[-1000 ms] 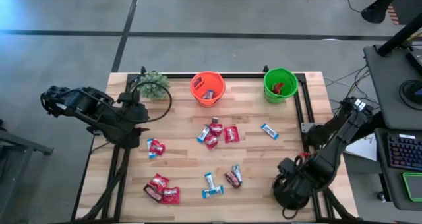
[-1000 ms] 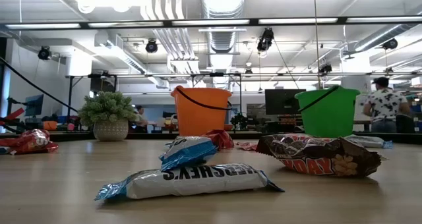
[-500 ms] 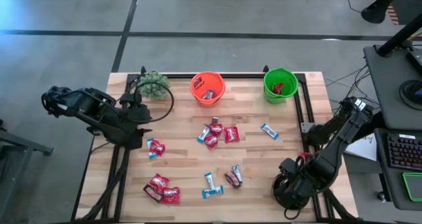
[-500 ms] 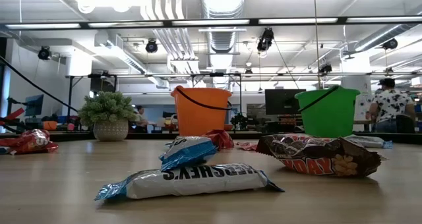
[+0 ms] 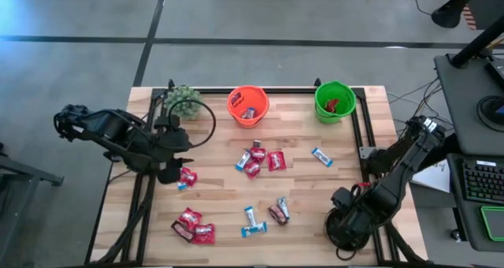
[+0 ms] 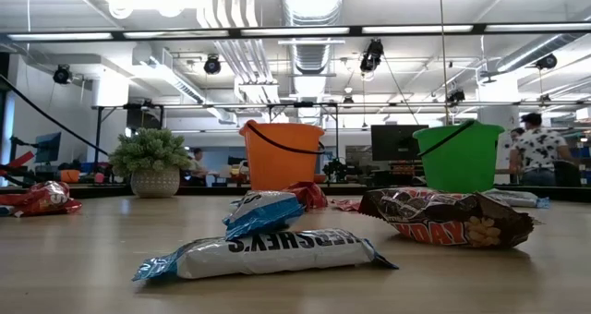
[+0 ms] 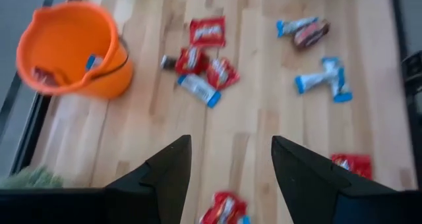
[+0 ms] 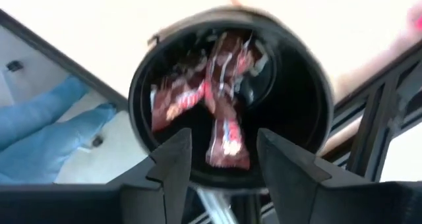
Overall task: Sort candy
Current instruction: Put the white chocolate into the orange bucket
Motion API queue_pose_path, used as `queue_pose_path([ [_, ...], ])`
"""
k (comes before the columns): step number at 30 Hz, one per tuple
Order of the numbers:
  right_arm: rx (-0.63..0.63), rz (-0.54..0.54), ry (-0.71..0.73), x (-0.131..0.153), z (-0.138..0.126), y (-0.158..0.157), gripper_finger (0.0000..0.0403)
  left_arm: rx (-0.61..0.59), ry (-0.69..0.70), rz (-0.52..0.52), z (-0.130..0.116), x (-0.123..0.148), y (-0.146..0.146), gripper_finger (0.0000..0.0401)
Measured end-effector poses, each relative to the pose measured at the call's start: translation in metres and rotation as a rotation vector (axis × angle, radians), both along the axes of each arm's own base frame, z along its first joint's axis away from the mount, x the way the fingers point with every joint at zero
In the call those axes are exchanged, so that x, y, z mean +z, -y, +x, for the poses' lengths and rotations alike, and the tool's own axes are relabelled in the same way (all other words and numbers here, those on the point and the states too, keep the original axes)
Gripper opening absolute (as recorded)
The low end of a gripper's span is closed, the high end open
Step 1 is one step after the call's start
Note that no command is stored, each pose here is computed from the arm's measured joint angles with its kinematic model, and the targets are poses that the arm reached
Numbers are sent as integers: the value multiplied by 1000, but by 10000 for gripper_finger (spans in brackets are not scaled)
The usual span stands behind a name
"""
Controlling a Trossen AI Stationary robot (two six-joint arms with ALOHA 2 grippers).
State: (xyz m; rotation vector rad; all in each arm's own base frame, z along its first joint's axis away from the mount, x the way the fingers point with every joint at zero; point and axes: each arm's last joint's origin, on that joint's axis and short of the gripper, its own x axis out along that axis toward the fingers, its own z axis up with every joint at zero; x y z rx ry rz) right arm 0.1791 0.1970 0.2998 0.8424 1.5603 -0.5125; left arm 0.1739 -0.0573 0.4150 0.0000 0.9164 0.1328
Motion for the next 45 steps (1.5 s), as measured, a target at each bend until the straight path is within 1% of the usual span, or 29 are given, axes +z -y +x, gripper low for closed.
queue_pose_path([
  [3, 22, -29, 20, 0, 4, 5, 159, -9, 50, -21, 6, 3, 2, 192],
  [7, 63, -41, 23, -1, 6, 9, 155, -7, 116, -53, 10, 7, 4, 192],
  [13, 144, -43, 39, -1, 6, 10, 157, -13, 199, -184, 10, 16, 6, 192],
  [15, 166, -54, 51, -1, 7, 11, 157, -15, 200, -214, 12, 16, 8, 192],
  [17, 171, -90, 63, -1, 7, 13, 156, -17, 188, -232, 16, 14, 10, 192],
  [21, 145, -155, 56, -1, 9, 22, 155, -10, 177, -243, 33, 7, 16, 192],
  [24, 129, -175, 47, -1, 12, 27, 155, -4, 161, -240, 43, 2, 20, 192],
  [28, 155, -186, 58, -1, 17, 33, 155, 38, 135, -267, 51, -5, 24, 192],
  [30, 166, -203, 71, -1, 19, 36, 155, 54, 143, -333, 56, -5, 27, 192],
  [33, 183, -218, 83, -1, 23, 40, 155, -6, 159, -475, 64, -2, 35, 192],
  [35, 186, -234, 93, -1, 25, 43, 155, -24, 172, -512, 67, -1, 37, 192],
  [36, 183, -242, 98, -1, 26, 44, 155, -6, 179, -516, 67, 0, 37, 192],
  [40, 163, -259, 107, -1, 30, 50, 155, 169, 223, -517, 69, -1, 33, 192],
  [45, 157, -333, 148, -1, 35, 57, 155, 240, 225, -572, 69, -1, 33, 192],
])
